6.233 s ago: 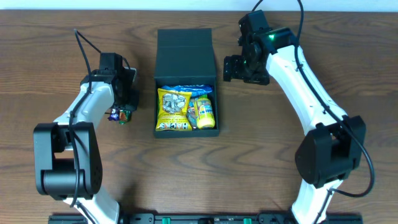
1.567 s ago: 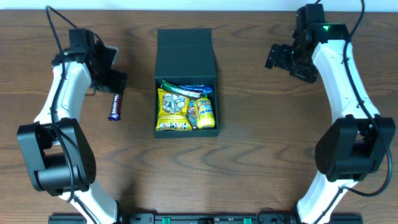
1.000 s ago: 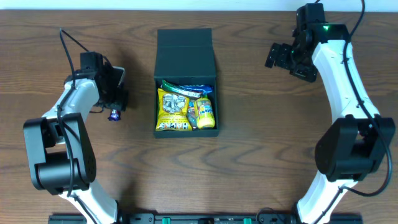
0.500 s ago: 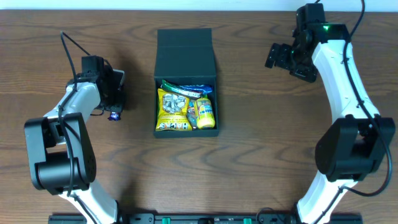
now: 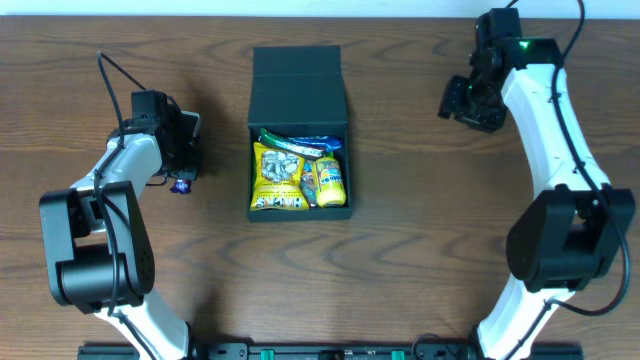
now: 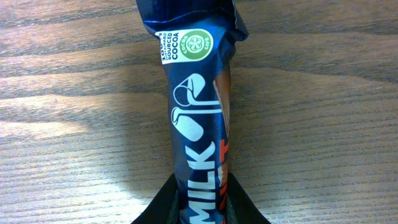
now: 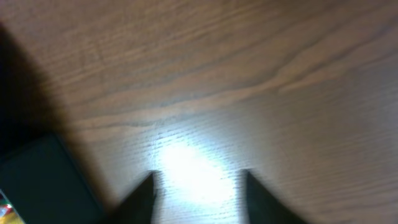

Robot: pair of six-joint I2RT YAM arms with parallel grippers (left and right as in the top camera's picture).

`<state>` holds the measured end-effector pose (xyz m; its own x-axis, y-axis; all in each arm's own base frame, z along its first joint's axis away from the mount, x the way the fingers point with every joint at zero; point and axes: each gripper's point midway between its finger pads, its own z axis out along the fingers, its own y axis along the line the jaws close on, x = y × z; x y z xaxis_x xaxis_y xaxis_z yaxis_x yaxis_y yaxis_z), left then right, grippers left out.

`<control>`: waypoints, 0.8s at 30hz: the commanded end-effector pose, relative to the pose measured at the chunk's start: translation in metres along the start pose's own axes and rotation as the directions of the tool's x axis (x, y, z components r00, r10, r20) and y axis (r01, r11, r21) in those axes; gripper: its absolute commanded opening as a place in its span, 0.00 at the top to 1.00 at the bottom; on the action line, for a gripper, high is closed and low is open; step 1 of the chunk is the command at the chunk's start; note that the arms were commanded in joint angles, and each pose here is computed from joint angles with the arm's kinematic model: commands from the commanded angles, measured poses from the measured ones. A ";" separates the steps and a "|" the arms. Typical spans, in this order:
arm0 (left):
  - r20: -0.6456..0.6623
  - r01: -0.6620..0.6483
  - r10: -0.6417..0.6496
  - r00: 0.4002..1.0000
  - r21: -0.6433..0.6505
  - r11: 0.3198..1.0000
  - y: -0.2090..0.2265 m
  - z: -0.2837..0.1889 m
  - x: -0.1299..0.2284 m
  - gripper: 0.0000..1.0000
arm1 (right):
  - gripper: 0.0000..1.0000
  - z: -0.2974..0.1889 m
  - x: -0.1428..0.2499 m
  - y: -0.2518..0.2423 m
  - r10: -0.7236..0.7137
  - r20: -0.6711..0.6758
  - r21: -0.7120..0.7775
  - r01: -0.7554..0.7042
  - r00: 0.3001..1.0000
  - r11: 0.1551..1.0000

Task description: Pack container

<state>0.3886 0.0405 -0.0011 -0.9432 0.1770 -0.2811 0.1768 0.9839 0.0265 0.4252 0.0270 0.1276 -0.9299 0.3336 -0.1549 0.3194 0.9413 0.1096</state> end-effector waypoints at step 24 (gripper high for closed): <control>0.401 0.229 -0.215 0.891 0.013 0.973 0.017 -0.144 -0.105 0.94 | 0.99 0.021 0.159 0.150 -0.636 -0.134 -0.146 0.620 0.760 0.771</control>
<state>0.4486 0.0464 0.1415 -0.8023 -0.0388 -0.5957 -0.0344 0.9992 -0.0187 0.3415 0.2184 0.1046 -0.9475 -0.3114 -0.0722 -0.3186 0.9385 0.1334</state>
